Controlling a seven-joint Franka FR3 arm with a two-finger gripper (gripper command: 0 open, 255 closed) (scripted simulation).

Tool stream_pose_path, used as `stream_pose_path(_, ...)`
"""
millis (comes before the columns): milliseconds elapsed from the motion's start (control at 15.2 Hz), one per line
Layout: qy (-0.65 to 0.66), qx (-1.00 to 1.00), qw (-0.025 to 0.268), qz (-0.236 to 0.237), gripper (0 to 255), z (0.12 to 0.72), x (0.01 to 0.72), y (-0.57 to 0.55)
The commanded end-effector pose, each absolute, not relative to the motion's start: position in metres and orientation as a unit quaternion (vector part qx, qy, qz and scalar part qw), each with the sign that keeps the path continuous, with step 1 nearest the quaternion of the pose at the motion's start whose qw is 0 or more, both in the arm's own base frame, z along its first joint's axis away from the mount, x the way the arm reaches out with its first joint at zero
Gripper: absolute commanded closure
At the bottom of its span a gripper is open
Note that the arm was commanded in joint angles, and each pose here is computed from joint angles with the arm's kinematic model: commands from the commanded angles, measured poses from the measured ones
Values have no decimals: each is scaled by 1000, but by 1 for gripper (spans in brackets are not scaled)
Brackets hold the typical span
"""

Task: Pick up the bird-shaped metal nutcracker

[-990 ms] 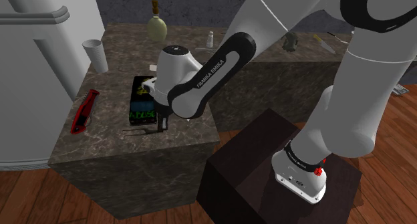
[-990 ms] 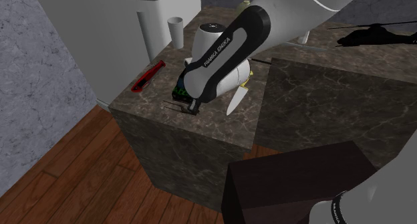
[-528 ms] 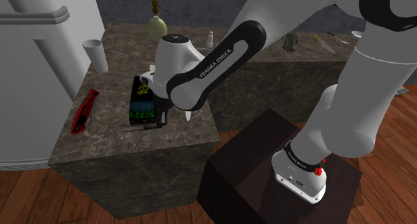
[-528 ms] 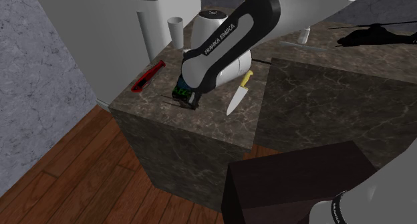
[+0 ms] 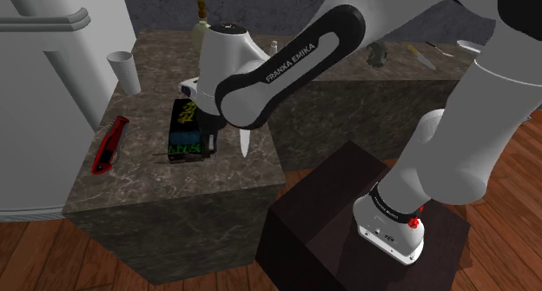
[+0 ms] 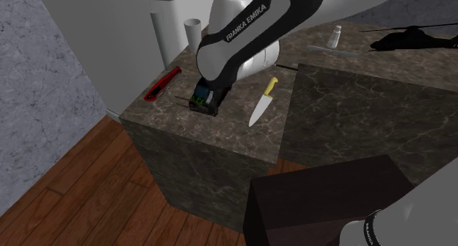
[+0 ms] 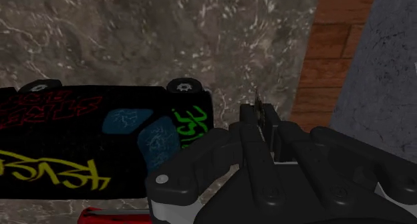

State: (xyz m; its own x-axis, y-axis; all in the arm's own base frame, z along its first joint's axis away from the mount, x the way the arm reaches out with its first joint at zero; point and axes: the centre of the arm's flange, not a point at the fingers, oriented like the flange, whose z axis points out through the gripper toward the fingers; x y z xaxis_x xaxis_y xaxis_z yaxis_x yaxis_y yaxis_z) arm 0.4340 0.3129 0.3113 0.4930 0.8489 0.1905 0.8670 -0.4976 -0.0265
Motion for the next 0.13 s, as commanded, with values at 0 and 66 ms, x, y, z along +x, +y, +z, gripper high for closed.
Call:
stream_pose_path(0,-498,-862,59,-76,255,318,434,311)
stream_pose_path(66,-498,-862,59,-76,255,318,434,311)
